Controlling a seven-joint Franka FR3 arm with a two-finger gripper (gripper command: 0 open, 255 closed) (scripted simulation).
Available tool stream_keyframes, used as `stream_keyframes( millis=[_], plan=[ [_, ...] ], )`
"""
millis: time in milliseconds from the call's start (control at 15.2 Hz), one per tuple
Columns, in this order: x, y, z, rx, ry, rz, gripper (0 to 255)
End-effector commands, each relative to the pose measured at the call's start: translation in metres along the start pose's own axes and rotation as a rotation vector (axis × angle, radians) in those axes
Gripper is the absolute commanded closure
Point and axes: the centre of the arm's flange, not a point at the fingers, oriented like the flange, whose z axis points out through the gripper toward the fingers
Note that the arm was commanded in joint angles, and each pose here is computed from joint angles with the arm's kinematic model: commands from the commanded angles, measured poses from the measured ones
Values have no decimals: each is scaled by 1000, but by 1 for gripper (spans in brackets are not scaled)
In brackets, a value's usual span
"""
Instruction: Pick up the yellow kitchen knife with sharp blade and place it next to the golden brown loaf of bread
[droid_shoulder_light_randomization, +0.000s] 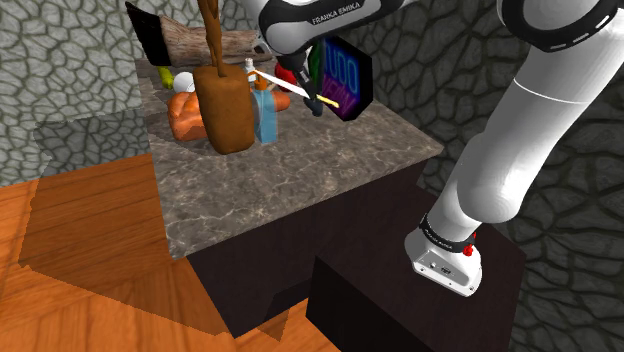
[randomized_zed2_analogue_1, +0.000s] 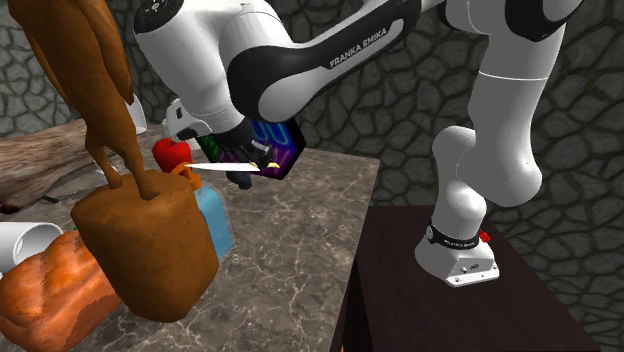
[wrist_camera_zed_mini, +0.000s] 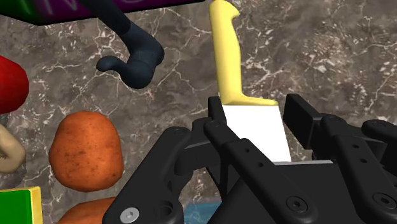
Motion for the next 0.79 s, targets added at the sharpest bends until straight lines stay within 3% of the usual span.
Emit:
stream_keyframes(
  millis=[0, 726],
  plan=[
    [5, -1, 10, 0, 0, 0, 255],
    [33, -8, 60, 0, 0, 0, 255]
  ],
)
